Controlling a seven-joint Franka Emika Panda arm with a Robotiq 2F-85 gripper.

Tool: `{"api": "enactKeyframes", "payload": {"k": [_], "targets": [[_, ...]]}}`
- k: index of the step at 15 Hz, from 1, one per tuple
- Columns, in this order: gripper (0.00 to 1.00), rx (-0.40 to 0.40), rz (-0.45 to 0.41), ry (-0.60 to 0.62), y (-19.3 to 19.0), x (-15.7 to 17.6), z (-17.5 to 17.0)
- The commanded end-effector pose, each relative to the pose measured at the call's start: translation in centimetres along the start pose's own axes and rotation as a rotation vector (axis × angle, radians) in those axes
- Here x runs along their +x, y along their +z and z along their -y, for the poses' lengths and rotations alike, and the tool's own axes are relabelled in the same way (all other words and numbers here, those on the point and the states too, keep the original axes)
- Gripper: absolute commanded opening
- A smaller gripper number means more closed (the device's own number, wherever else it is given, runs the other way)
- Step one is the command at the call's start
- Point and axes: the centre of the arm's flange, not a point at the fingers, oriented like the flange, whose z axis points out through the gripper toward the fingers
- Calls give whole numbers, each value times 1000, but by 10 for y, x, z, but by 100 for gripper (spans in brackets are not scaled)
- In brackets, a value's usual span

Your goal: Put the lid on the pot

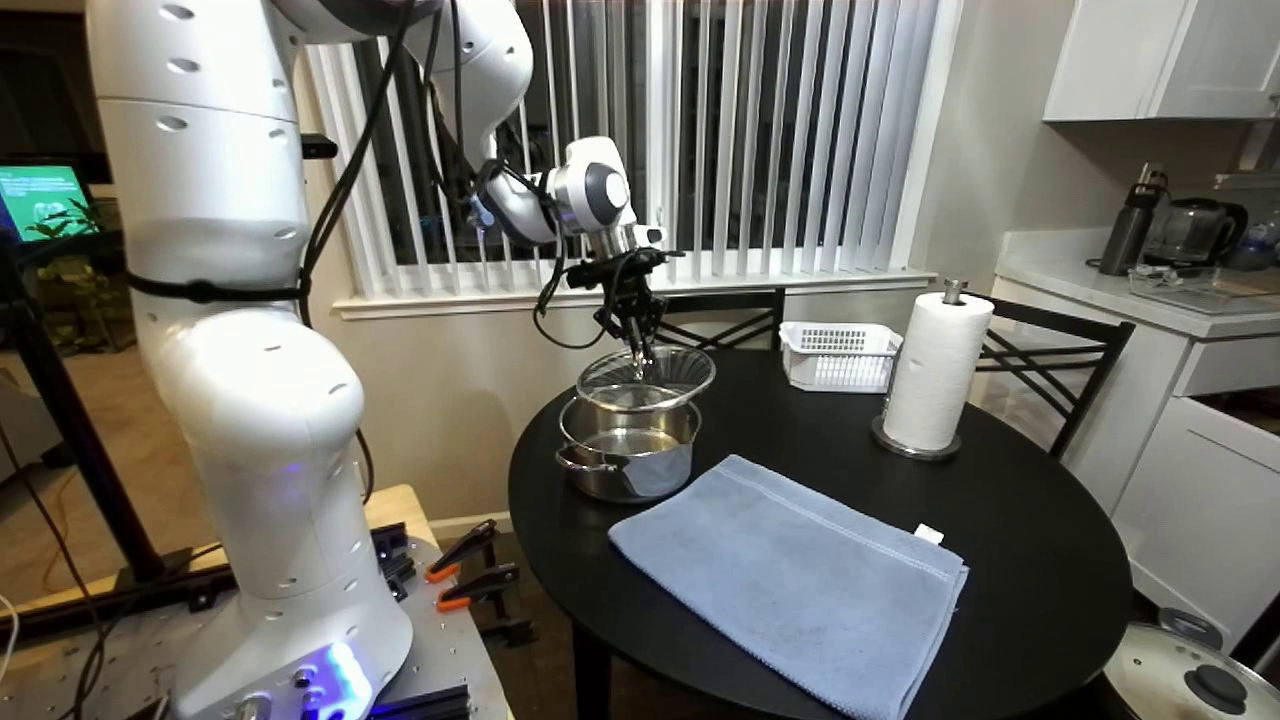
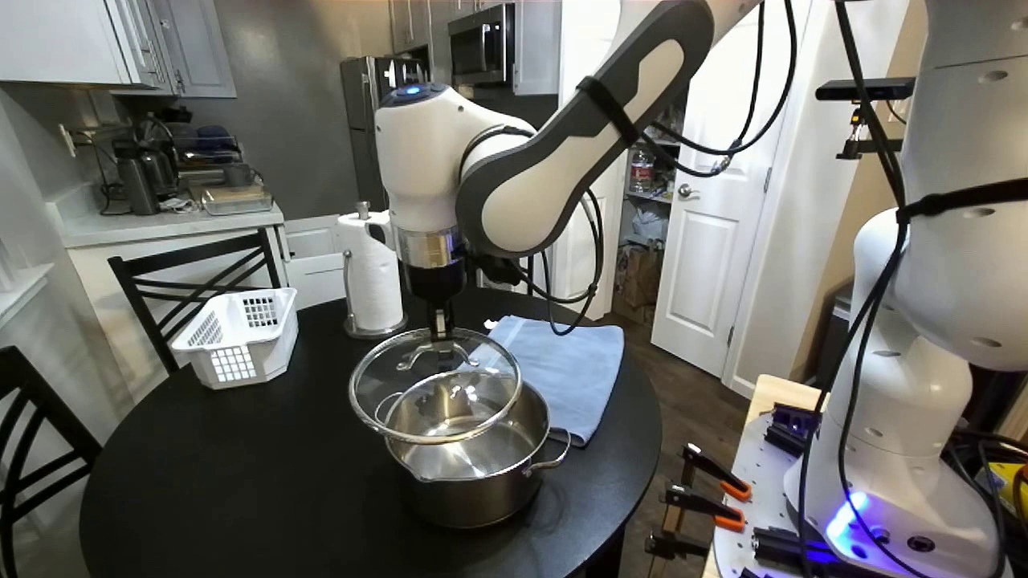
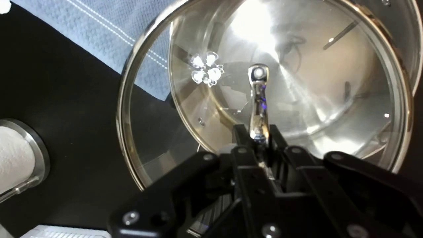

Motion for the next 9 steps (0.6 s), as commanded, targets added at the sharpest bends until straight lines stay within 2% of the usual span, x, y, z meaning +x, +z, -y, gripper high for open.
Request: {"api": "enactKeyframes", "payload": {"k": [1, 6, 9], "targets": [[4, 62, -30, -24, 5, -16, -24], [4, 120, -11, -37, 24, -16, -41], [4, 163, -9, -72, 32, -5, -32]]}}
